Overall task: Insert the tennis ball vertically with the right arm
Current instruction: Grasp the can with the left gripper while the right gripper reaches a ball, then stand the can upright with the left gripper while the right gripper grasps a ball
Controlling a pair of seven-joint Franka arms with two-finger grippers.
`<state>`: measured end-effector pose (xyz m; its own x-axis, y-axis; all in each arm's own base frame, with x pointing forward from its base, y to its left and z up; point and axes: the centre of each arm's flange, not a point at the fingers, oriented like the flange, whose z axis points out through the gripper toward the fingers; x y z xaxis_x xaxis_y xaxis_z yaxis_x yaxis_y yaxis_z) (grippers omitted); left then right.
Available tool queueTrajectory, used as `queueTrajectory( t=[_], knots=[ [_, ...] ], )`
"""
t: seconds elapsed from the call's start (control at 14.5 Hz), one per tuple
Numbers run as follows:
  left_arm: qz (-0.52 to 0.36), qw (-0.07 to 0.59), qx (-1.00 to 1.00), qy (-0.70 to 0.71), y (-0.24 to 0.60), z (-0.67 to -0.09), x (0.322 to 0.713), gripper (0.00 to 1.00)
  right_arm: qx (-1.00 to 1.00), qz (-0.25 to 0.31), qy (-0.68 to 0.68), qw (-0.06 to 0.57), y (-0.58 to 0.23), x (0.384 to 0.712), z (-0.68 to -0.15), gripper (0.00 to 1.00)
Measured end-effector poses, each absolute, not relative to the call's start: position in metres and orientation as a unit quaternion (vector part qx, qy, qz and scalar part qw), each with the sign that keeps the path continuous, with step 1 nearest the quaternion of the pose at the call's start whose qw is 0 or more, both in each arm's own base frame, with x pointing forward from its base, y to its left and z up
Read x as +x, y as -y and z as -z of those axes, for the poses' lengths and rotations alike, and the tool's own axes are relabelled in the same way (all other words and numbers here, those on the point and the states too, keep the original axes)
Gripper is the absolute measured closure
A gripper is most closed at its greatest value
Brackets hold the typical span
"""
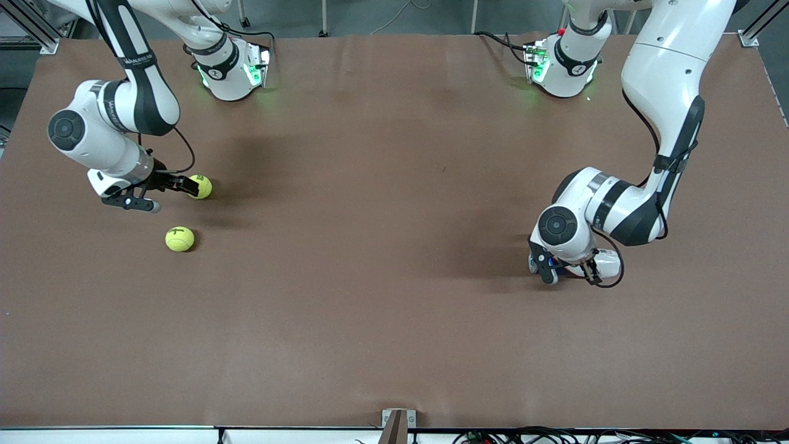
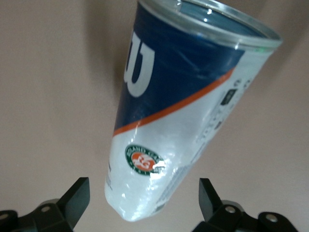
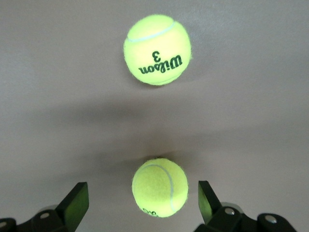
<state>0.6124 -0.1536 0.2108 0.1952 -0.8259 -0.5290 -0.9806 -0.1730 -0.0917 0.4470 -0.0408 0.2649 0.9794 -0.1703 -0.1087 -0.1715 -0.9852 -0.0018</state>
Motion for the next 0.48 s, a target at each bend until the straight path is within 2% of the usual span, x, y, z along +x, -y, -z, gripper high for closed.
queueTrajectory(
  t=[0.48],
  knots=[
    [-0.168,0.194,-0.738,-0.624,0.143,-0.178,0.616,0.0,-0.993,-0.079,-0.09,0.003,0.044,0.439,-0.218,0.0]
  ],
)
